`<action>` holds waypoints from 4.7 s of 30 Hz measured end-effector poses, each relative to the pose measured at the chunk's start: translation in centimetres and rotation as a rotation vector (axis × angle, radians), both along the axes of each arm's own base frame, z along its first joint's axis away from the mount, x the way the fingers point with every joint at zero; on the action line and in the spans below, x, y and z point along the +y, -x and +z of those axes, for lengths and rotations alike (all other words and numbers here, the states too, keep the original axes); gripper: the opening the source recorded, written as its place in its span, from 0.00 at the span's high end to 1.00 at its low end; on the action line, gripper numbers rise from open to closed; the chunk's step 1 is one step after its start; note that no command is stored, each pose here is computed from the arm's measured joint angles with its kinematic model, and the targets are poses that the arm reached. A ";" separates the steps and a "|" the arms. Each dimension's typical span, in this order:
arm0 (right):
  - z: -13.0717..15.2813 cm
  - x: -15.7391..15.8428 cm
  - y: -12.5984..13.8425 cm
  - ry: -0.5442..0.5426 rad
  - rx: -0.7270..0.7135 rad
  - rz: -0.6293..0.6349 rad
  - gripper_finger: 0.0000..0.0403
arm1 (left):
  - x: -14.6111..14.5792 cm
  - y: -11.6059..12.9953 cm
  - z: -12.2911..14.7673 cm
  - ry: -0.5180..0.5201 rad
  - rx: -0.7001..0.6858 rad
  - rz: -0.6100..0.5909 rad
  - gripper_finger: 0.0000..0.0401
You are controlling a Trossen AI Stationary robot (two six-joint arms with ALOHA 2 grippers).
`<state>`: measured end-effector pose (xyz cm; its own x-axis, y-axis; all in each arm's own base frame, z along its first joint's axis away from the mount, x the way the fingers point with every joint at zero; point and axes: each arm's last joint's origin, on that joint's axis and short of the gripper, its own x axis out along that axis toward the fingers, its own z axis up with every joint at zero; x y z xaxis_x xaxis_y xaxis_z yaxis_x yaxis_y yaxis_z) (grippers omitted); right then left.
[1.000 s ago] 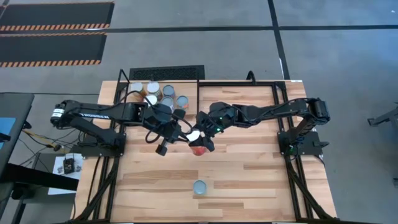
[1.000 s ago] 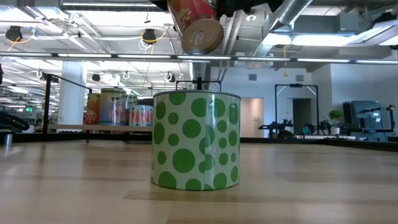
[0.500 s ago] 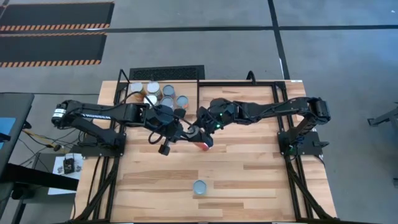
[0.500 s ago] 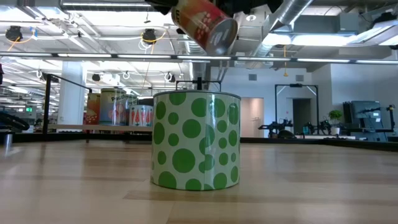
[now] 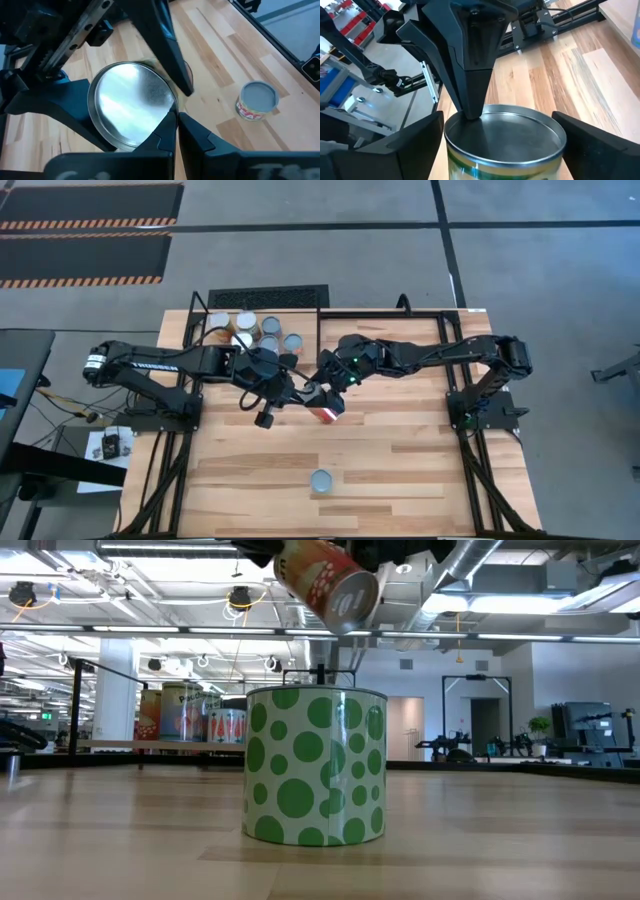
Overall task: Pick and place cans onto a shelf
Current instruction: Put the large canned corn on the shelf, then put the small canned green peas on the shelf
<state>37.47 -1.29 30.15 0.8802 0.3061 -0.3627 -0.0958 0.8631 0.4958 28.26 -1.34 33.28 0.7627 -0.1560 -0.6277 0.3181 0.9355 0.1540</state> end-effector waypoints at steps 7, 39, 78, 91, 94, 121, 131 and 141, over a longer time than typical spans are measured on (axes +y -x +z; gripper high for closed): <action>-0.1 -0.2 0.0 0.006 0.005 -0.003 0.09 | 0.0 0.1 -0.1 -0.002 0.014 0.004 1.00; 2.3 -3.7 0.5 0.135 0.032 -0.013 0.37 | 0.4 1.7 -1.7 0.005 0.257 0.171 1.00; 3.2 -6.2 5.3 0.338 0.057 -0.164 0.98 | 9.1 11.8 -3.8 -0.006 0.659 1.318 1.00; 3.0 -6.1 5.4 0.336 0.071 -0.162 0.97 | 12.3 12.3 -4.3 0.048 0.648 1.345 1.00; 3.0 -6.1 5.4 0.336 0.071 -0.162 0.98 | 12.9 12.1 -4.6 0.049 0.657 1.347 1.00; 2.9 -6.1 5.5 0.344 0.085 -0.156 0.95 | 13.9 11.9 -5.9 0.063 0.680 1.334 0.94; 2.9 -6.1 5.5 0.356 0.083 -0.150 0.96 | 14.0 12.0 -5.9 0.042 0.678 1.347 0.90; 2.9 -6.2 5.5 0.358 0.082 -0.151 0.95 | 13.2 13.2 -4.4 0.054 0.576 1.392 0.90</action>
<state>32.00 -7.49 33.03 0.8691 0.0169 -0.4944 0.0729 0.9841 0.1618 15.08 11.82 28.89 -0.0253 0.4321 -0.9015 -0.7996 0.5324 0.2777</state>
